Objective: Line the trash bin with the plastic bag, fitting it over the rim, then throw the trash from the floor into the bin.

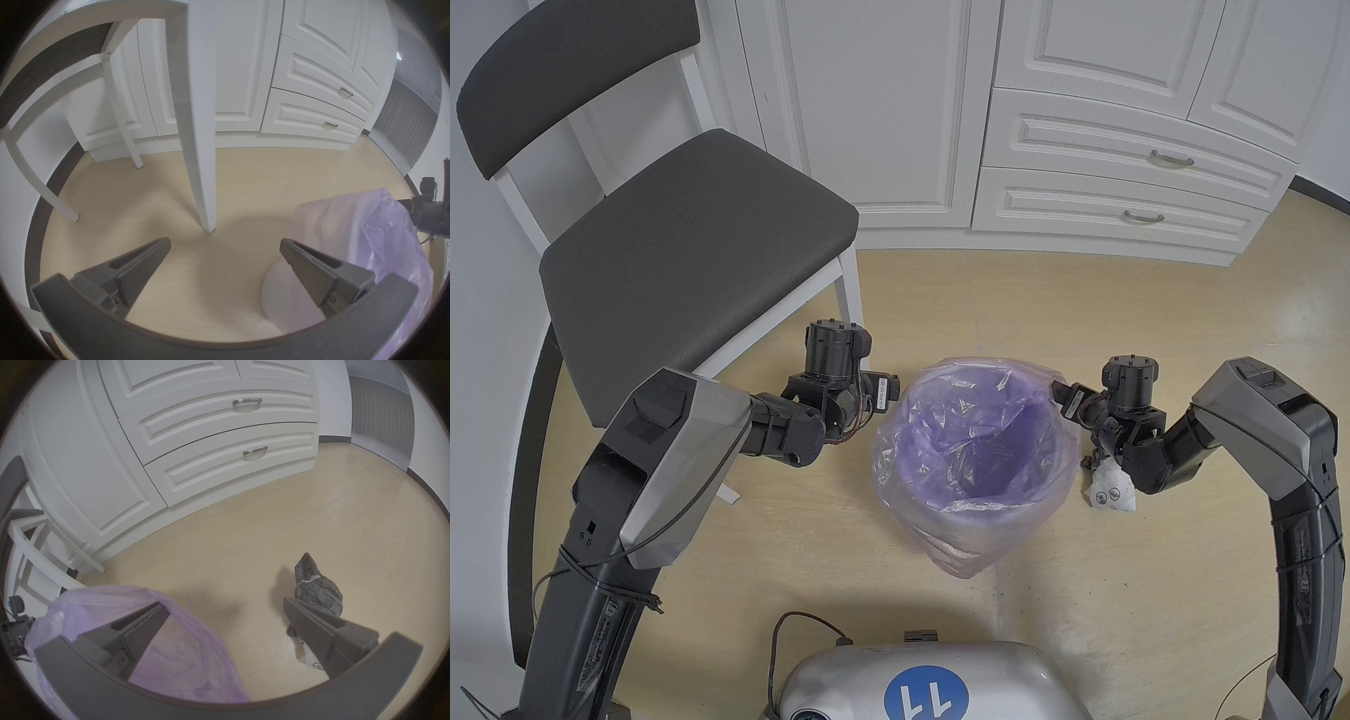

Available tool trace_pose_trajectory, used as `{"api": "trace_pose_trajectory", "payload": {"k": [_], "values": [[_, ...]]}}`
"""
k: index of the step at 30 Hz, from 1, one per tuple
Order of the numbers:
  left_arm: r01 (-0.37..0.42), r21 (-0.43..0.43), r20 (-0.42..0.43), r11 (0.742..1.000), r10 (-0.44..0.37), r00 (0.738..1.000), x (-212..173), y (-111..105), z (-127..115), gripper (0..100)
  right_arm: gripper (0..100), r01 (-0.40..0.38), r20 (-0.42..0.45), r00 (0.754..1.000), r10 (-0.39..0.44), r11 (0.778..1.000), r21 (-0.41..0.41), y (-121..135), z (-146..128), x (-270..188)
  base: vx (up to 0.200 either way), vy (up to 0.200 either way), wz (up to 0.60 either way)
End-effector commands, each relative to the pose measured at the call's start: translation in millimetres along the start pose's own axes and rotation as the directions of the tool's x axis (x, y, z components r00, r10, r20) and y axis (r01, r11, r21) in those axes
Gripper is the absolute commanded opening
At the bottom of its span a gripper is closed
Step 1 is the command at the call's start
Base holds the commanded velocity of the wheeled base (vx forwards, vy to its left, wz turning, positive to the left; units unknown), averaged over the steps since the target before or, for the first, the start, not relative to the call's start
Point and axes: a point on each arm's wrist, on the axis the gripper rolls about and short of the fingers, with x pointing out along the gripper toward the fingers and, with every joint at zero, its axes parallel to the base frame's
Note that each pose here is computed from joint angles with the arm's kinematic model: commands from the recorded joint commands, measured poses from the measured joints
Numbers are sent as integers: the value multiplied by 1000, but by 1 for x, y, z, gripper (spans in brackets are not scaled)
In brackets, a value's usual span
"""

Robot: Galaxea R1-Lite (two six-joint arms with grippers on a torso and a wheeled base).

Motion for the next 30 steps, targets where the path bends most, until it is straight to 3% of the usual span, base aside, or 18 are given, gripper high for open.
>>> {"api": "trace_pose_trajectory", "payload": {"k": [1, 5, 9, 20, 30], "values": [[-7, -17, 39, 1000, 8, 999, -11, 7, 22, 100, 100, -27, 26, 999, 26, 1000, 12, 10, 23, -20, 0, 0, 0], [-1, -21, 66, 1000, 2, 998, -34, 7, 47, 100, 100, -33, 6, 999, 34, 999, -22, 14, 39, -45, 0, 0, 0], [9, -13, 64, 1000, -8, 998, -57, 1, 57, 100, 100, -21, -31, 999, 19, 996, -89, 14, 49, -65, 0, 0, 0], [-9, -38, 52, 999, 11, 999, -105, -1, 55, 100, 100, -38, -47, 998, 30, 983, -179, 8, 57, -90, 0, 0, 0], [47, -31, 83, 998, -44, 996, -158, -9, 55, 100, 100, -80, -52, 996, 69, 964, -252, 1, 78, -139, 0, 0, 0]]}}
